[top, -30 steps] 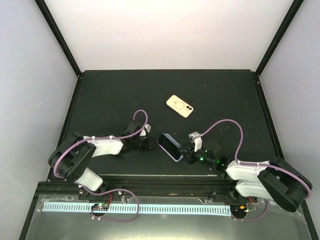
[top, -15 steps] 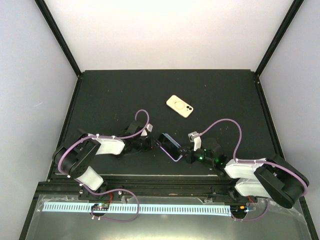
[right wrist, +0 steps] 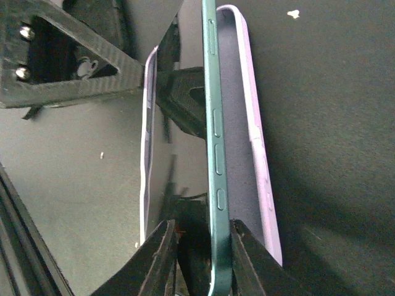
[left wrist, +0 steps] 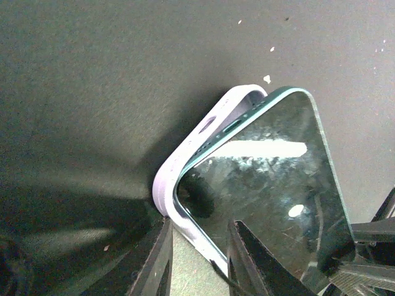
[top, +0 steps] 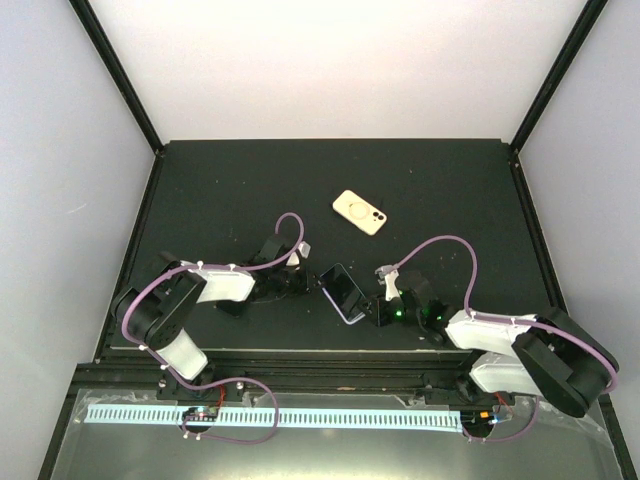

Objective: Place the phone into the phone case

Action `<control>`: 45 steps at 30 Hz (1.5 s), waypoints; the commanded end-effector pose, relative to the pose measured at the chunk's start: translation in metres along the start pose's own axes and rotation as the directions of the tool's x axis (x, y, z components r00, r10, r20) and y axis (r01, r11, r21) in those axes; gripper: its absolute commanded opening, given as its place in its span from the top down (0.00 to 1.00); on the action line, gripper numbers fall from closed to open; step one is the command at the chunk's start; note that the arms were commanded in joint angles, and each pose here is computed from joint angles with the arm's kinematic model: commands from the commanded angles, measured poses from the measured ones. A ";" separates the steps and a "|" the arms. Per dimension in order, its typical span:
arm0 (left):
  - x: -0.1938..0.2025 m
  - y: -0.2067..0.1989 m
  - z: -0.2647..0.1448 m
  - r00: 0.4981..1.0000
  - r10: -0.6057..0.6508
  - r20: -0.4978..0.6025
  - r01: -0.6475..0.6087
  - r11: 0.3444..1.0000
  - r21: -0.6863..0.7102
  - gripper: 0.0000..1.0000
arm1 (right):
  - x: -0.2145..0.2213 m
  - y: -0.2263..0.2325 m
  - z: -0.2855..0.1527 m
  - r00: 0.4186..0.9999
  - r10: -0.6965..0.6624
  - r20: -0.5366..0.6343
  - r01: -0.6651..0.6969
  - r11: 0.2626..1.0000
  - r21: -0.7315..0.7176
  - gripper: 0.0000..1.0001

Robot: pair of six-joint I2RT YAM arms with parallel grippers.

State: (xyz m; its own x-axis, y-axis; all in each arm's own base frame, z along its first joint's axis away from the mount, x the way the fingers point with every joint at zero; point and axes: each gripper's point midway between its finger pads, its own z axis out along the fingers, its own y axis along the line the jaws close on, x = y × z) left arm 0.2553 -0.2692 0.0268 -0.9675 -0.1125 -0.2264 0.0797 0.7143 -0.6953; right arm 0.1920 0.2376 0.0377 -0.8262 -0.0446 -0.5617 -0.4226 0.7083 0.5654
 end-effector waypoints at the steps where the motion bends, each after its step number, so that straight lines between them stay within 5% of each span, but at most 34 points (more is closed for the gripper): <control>1: -0.015 -0.015 0.002 0.998 0.064 0.030 -0.064 0.998 0.017 0.74 | 0.006 -0.012 -0.004 0.999 -0.005 -0.042 0.009 0.996 0.084 0.74; 17: -0.010 -0.011 0.002 0.999 0.052 0.014 -0.052 0.999 0.009 0.67 | -0.039 -0.001 -0.024 0.990 -0.142 0.014 0.137 0.974 0.179 0.50; 30: 0.006 -0.009 0.004 1.000 0.015 -0.020 -0.014 0.998 0.061 0.62 | -0.041 -0.006 0.008 0.987 -0.152 -0.058 0.160 0.970 0.185 0.62; 39: 0.012 -0.006 0.008 0.999 0.012 -0.036 -0.009 0.998 0.066 0.66 | -0.031 0.014 0.020 0.988 -0.134 -0.077 0.137 0.990 0.034 0.85; 45: 0.017 -0.010 0.012 0.999 0.016 -0.050 -0.012 0.997 0.082 0.69 | -0.022 0.027 0.024 0.993 -0.078 -0.094 0.072 0.995 -0.064 0.90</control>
State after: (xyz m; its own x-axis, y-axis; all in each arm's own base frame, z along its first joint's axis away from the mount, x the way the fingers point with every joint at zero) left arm 0.2502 -0.2762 0.0258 -0.9718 -0.1029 -0.2121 0.0878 0.6769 -0.7308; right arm 0.2189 0.2459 0.0346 -0.8225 -0.1820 -0.5389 -0.4549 0.7793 0.4310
